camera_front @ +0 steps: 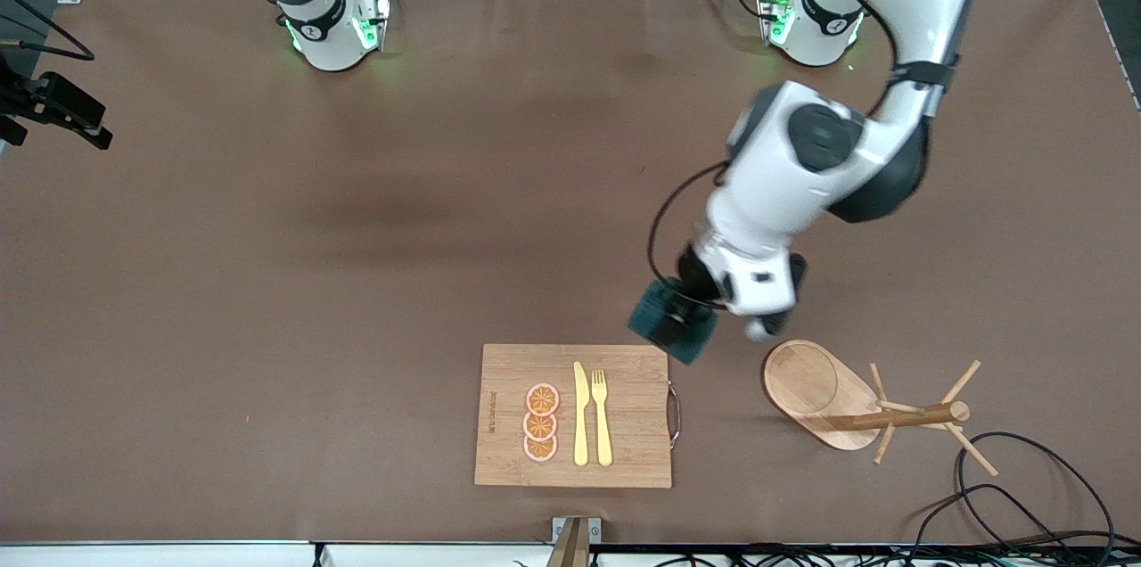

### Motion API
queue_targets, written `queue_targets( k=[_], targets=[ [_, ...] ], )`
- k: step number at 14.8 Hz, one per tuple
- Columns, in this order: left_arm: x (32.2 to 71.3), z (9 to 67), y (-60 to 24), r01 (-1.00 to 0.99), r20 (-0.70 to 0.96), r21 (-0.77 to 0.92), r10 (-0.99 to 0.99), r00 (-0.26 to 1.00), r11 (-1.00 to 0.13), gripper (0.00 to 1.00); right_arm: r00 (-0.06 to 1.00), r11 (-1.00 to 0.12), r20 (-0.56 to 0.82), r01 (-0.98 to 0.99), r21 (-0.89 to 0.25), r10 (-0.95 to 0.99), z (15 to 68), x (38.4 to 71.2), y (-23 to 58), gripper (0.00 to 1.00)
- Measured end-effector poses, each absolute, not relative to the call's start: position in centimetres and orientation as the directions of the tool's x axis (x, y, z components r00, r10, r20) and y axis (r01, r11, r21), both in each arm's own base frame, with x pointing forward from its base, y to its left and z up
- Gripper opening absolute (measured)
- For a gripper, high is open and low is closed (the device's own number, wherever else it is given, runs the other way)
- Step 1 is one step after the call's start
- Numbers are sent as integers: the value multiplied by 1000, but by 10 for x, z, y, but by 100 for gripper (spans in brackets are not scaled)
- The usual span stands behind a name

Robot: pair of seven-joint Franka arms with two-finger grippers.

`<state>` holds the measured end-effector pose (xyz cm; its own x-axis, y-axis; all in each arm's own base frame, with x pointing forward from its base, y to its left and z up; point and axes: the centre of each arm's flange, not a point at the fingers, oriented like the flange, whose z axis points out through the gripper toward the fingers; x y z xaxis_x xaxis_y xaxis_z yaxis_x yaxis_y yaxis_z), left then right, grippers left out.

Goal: Transfer cup from left to right arm and place
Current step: 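Carry the teal mug with the left gripper toward the table's middle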

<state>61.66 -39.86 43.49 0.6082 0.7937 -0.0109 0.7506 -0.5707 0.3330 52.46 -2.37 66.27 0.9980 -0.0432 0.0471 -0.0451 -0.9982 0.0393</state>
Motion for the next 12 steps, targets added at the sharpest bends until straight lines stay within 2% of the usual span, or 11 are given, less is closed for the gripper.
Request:
queue_targets(
  k=[5, 12],
  targets=[
    [530, 379, -520, 593, 229, 296, 658, 717, -749, 85, 998, -998, 48, -45, 39, -44, 663, 525, -24, 100],
    [419, 315, -615, 414, 484, 295, 508, 712, -861, 85, 998, -998, 47, -46, 39, -45, 662, 525, -24, 100]
  ],
)
